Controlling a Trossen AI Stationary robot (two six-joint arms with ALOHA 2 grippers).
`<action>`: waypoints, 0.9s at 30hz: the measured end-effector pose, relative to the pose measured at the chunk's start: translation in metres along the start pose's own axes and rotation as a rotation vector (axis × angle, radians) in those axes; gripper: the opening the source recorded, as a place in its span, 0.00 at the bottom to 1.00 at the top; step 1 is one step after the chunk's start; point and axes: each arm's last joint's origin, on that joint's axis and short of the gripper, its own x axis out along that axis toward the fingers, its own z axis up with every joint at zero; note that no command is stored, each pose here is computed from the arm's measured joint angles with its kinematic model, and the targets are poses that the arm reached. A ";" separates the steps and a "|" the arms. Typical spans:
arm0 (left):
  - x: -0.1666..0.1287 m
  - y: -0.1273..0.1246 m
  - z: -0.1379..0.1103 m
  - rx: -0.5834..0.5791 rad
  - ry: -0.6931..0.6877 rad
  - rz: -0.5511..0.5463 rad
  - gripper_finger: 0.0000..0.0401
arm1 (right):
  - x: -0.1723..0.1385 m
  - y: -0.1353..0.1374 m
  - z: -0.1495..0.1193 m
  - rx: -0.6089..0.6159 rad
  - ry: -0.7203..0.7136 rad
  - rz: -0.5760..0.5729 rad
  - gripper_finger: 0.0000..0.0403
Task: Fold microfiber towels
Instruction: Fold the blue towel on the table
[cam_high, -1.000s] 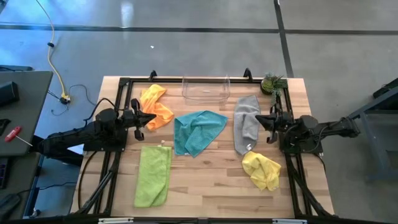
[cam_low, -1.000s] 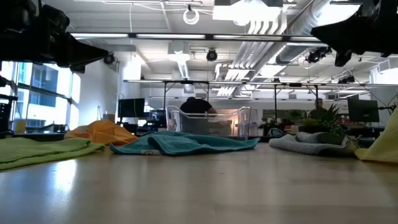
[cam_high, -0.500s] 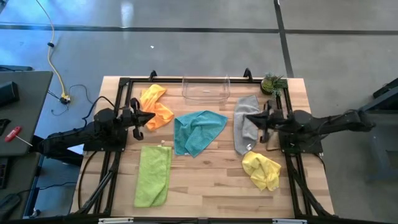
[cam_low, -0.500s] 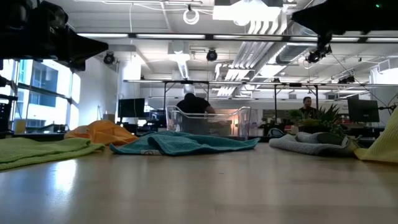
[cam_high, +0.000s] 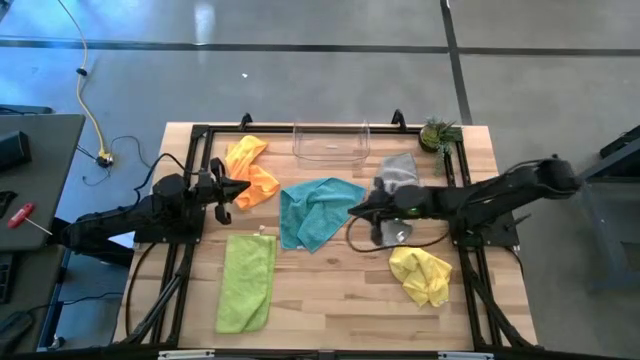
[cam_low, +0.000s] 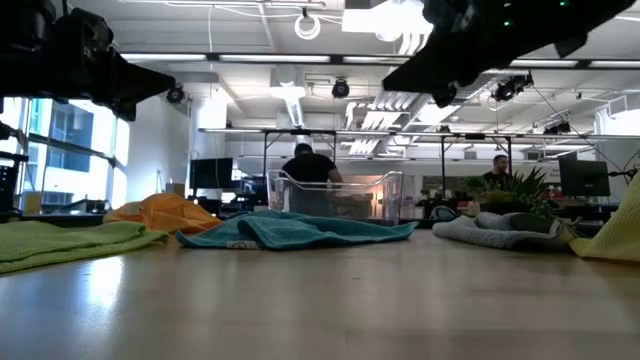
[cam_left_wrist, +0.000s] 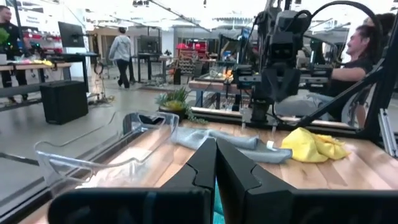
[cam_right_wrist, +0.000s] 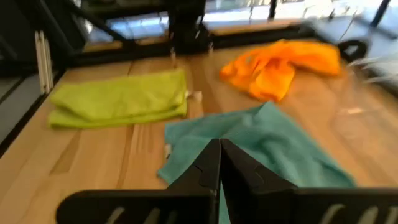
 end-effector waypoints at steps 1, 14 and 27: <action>0.000 0.000 -0.001 0.000 0.007 0.000 0.00 | 0.006 0.002 0.000 0.002 0.022 0.010 0.00; 0.000 0.000 -0.006 -0.012 0.067 0.003 0.00 | 0.096 0.057 -0.003 -0.143 0.424 0.064 0.09; 0.002 0.000 -0.009 -0.014 0.100 -0.015 0.00 | 0.166 0.079 -0.016 -0.415 0.711 0.090 0.32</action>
